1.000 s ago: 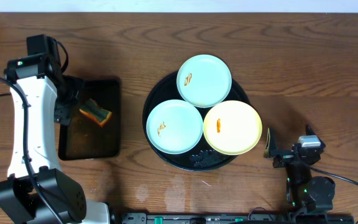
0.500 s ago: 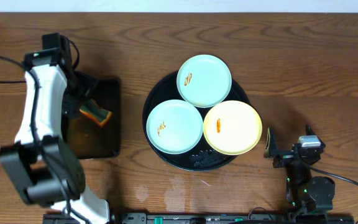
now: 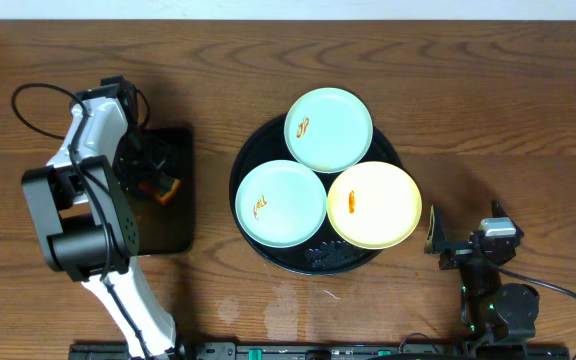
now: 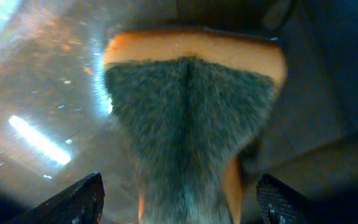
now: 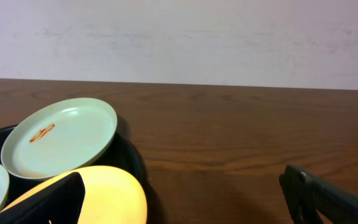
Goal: Clean dirty plates on tray and stack at the side
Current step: 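Lower the left gripper and close it on the green-orange sponge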
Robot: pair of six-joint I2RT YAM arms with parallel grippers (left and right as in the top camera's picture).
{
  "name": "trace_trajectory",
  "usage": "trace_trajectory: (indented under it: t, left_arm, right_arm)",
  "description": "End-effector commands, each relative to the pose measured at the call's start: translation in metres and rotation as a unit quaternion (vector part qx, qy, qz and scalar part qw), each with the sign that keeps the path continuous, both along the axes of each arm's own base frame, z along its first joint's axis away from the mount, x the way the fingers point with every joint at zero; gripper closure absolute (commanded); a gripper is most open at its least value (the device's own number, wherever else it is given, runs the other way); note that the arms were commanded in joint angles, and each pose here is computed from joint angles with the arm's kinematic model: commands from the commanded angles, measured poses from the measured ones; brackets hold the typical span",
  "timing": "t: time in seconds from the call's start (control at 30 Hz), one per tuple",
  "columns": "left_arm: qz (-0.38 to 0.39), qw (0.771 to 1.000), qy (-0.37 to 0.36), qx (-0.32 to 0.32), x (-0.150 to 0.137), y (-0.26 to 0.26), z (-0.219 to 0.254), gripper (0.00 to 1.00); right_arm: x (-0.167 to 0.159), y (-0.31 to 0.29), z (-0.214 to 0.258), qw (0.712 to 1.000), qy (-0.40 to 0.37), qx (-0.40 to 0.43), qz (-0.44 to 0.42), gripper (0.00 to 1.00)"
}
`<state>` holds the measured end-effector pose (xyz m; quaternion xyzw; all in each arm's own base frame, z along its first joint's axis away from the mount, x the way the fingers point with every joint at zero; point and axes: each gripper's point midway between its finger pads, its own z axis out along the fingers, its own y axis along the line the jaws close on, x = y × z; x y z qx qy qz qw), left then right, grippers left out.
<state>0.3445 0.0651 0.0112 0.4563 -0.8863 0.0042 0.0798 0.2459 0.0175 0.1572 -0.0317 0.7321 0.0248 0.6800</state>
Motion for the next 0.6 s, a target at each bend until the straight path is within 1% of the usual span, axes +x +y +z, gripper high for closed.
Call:
trace_trajectory:
  t: [0.0, 0.03, 0.07, 0.13, 0.27, 0.33, 0.43, 0.57]
  left_arm:
    - [-0.014, 1.000, 0.018, -0.012, -0.006, -0.003, -0.012, 0.21]
    - [-0.017, 1.000, 0.017, -0.012, -0.005, -0.003, -0.014, 0.22]
    - [-0.022, 1.000, 0.014, -0.013, -0.003, -0.002, -0.015, 0.26]
    - [-0.034, 0.999, 0.006, -0.013, 0.000, -0.001, -0.016, 0.29]
    - [-0.046, 0.999, -0.005, -0.010, 0.005, 0.000, -0.017, 0.29]
    - [-0.047, 0.999, -0.001, -0.005, 0.004, 0.002, -0.017, 0.29]
    - [-0.052, 0.998, 0.012, 0.027, -0.002, 0.013, -0.019, 0.29]
    - [-0.048, 0.998, 0.014, 0.030, -0.003, 0.014, -0.020, 0.29]
  right_arm:
    - [0.000, -0.002, 0.000, 1.000, 0.000, -0.004, -0.003, 0.01]
    - [0.000, -0.002, 0.000, 1.000, 0.000, -0.004, -0.003, 0.01]
    - [0.000, -0.002, 0.000, 1.000, 0.000, -0.004, -0.003, 0.01]
    - [0.000, -0.002, 0.000, 1.000, 0.000, -0.004, -0.003, 0.01]
    - [0.000, -0.002, 0.000, 1.000, 0.000, -0.004, -0.003, 0.01]
    - [0.000, -0.002, 0.000, 1.000, 0.000, -0.004, -0.003, 0.01]
    - [0.000, -0.002, 0.000, 1.000, 0.000, -0.004, -0.003, 0.01]
    - [0.000, -0.002, 0.000, 1.000, 0.000, -0.004, -0.003, 0.01]
